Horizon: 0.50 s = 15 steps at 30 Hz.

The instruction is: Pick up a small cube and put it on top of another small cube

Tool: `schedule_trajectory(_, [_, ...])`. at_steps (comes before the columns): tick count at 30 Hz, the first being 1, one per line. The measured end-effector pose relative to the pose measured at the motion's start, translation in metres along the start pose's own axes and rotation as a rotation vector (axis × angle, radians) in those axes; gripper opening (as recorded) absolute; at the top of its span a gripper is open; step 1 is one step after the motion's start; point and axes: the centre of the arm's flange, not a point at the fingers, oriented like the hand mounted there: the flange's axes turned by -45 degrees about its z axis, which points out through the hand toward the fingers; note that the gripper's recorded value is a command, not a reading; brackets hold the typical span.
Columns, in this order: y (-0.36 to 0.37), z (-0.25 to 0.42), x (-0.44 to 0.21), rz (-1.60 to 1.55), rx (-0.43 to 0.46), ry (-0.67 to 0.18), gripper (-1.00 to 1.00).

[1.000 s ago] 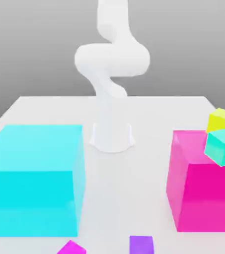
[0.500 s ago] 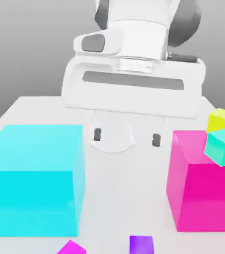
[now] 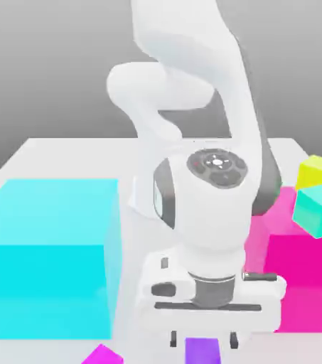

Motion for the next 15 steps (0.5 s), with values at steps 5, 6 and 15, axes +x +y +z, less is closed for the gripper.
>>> schedule_trajectory(5, [0.000,0.000,0.000,0.000,0.000,0.001,-1.00])
schedule_trajectory(6, [0.000,0.006,0.000,-0.001,0.000,0.001,-1.00])
schedule_trajectory(15, [0.038,-0.065,0.007,0.051,-0.013,-0.008,-1.00])
